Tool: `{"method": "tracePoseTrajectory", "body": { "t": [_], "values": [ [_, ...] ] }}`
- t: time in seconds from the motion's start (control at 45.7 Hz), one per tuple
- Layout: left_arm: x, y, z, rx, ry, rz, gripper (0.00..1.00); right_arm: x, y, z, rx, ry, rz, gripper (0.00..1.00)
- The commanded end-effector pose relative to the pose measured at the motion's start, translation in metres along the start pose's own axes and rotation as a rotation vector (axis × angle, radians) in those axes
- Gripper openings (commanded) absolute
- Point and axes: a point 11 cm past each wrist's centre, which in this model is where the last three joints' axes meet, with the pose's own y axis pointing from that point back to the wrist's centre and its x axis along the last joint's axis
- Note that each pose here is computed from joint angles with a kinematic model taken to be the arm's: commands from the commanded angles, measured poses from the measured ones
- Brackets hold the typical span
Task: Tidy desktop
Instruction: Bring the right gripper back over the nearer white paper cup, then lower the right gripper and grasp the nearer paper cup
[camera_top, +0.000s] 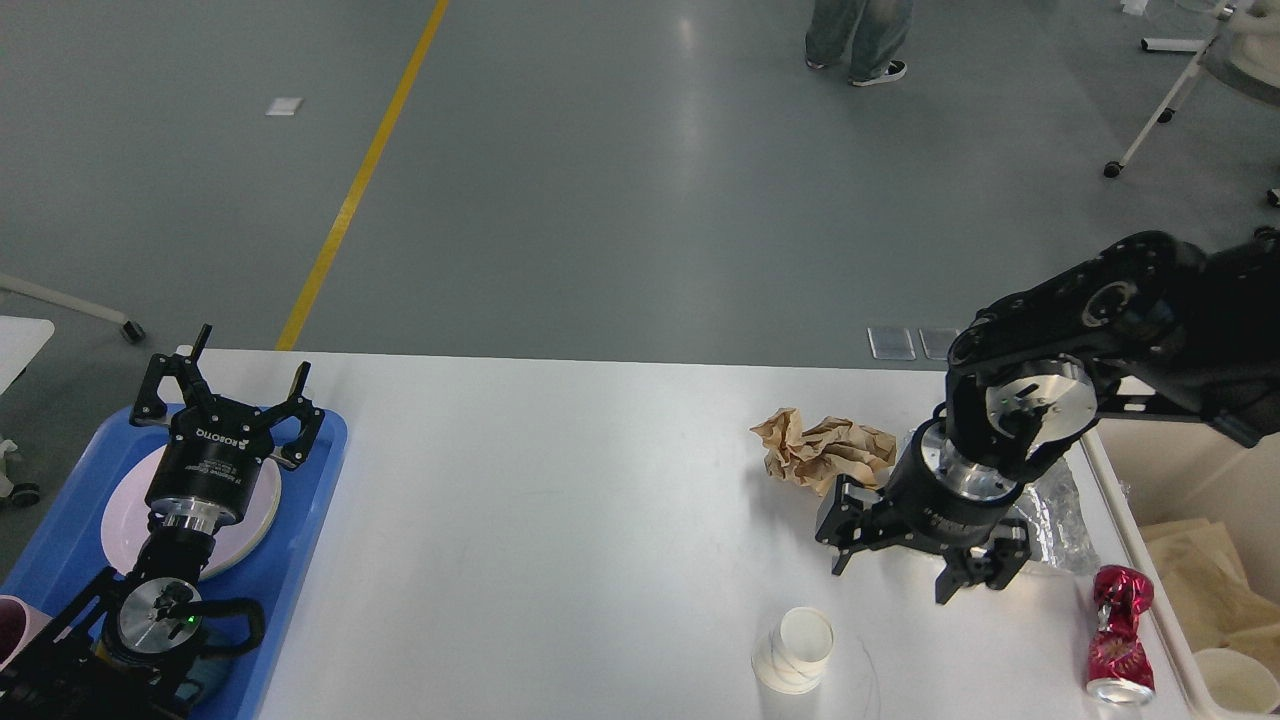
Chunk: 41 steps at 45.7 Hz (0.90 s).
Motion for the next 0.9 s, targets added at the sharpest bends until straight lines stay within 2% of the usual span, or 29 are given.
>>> {"method": "tracePoseTrajectory", "body": {
  "t": [0.0,0.153,0.482,0.876],
  "values": [
    [0.0,0.0,0.0,0.0,0.0,0.001,0.96,-0.009,-0.03,-0.01,0.016,0.011,-0.026,0.93],
    [0.0,0.0,0.0,0.0,0.0,0.001,0.96,-0.003,-0.06,-0.015,0.007,0.015,-0.017,0.93],
    [0.0,0.0,0.0,0.0,0.0,0.0,0.96,0.002,-0.083,-0.014,-0.003,-0.015,0.01,0.93],
    [0.0,0.0,0.0,0.0,0.0,0.0,0.96,0.004,-0.085,-0.029,0.038,-0.033,0.013,1.0]
  ]
}}
